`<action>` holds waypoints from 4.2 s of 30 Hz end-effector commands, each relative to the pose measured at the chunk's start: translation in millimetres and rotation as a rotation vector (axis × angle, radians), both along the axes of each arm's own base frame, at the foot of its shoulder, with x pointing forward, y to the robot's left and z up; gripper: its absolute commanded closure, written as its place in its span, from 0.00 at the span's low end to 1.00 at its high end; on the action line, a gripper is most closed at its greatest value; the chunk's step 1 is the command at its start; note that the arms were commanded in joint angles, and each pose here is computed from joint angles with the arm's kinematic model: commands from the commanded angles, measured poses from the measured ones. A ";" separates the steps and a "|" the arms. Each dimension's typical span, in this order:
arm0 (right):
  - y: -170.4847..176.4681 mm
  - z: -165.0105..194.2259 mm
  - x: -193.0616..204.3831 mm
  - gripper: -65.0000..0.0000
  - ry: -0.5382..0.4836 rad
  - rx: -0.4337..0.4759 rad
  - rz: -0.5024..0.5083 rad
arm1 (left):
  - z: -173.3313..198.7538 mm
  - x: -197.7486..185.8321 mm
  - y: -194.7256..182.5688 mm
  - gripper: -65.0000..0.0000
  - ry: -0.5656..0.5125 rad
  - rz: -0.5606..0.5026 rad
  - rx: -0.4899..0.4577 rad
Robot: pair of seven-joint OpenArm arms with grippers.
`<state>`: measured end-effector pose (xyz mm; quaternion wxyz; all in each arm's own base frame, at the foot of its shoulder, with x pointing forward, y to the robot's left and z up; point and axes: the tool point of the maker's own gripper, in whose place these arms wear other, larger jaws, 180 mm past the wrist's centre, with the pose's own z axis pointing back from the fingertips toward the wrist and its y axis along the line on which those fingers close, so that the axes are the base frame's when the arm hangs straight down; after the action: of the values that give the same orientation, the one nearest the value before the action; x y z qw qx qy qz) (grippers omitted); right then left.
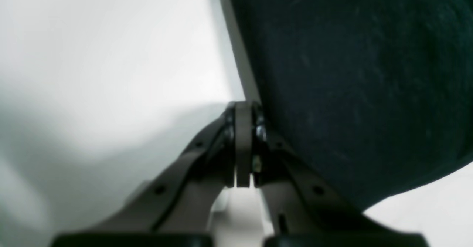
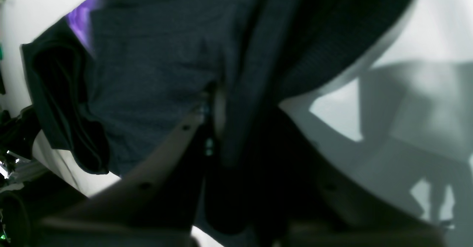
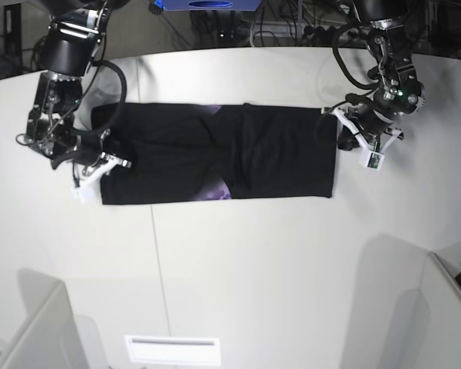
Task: Fold the T-shirt properly
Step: 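Grasp the strip end with the right gripper and fold it over toward the left gripper, then hold the folded bundle with the right gripper and flip it over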
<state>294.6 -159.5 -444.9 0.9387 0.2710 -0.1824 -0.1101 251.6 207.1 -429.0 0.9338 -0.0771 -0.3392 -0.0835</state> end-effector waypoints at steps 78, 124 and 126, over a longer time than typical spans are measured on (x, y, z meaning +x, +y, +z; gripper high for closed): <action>278.6 103.4 8.5 1.00 -0.283 0.126 0.314 | 2.7 -41.8 -29.0 1.00 0.050 -0.053 0.037; 298.8 94.2 -1.7 1.00 -0.271 0.129 0.358 | 35.1 -65.2 60.4 1.00 0.011 0.158 0.173; 299.4 96.7 1.4 1.00 -0.279 0.126 0.360 | 34.6 -65.4 60.5 1.00 0.012 0.159 0.173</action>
<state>284.2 132.5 -367.7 0.9034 0.3548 -0.2258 0.0833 181.2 265.9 -401.6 0.9478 0.0283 -0.3158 -0.0342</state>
